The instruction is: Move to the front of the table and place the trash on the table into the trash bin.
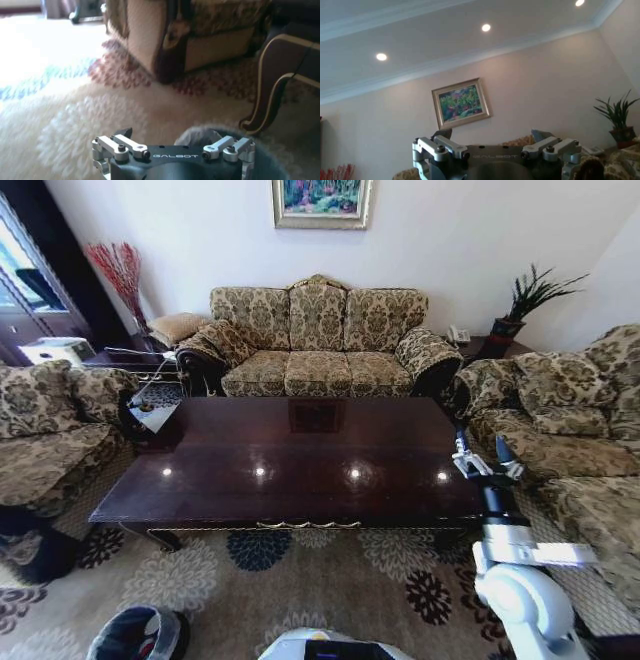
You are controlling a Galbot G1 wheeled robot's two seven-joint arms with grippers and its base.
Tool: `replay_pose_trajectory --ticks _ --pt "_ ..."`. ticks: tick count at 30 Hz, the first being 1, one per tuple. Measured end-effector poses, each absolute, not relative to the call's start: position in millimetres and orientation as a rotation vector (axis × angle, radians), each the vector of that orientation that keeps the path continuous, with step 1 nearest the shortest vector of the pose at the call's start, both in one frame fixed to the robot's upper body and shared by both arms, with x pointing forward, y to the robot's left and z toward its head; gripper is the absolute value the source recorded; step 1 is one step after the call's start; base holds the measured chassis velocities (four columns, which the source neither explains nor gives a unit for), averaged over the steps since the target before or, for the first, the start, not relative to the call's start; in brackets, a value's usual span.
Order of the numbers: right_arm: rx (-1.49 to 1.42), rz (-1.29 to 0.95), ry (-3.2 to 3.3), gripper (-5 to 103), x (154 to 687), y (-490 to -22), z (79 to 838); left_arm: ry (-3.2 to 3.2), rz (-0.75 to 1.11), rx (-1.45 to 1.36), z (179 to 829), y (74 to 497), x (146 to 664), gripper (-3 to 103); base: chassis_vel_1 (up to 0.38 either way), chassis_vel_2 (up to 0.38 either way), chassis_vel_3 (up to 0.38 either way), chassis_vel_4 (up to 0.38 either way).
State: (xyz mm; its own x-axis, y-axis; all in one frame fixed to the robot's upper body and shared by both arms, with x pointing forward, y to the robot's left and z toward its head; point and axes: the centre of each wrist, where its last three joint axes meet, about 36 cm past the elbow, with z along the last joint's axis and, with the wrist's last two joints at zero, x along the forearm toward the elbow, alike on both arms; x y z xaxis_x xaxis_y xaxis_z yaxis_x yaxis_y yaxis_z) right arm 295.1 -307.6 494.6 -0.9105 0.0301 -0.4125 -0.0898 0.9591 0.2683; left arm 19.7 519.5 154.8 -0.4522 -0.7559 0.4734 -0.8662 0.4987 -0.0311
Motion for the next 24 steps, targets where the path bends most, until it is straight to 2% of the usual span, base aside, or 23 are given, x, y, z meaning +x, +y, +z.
replay_pose_trajectory --ticks 2,5,11,14,19,22,24 --pt "-0.012 0.363 2.729 100 296 -309 489 -2.521 0.239 1.283 179 524 25 100 0.000 0.000 0.000 0.000" --pt "-0.009 0.355 2.757 100 295 -306 486 -2.645 0.148 1.225 203 523 40 100 0.000 0.000 0.000 0.000" --pt "-0.066 0.312 2.794 100 289 -290 481 -2.870 0.074 1.136 260 501 83 100 0.000 0.000 0.000 0.000" --pt "-0.098 0.275 2.802 100 284 -276 480 -3.061 0.039 1.027 317 469 116 100 0.000 0.000 0.000 0.000" --pt "-0.122 0.238 2.826 100 273 -265 478 -3.213 0.030 0.893 372 433 143 100 0.000 0.000 0.000 0.000" --pt "-0.141 0.153 2.853 100 250 -256 479 -3.308 0.057 0.747 437 386 166 100 0.000 0.000 0.000 0.000" --pt "-0.136 0.115 2.861 100 241 -255 481 -3.341 0.061 0.681 461 370 171 100 0.000 0.000 0.000 0.000"
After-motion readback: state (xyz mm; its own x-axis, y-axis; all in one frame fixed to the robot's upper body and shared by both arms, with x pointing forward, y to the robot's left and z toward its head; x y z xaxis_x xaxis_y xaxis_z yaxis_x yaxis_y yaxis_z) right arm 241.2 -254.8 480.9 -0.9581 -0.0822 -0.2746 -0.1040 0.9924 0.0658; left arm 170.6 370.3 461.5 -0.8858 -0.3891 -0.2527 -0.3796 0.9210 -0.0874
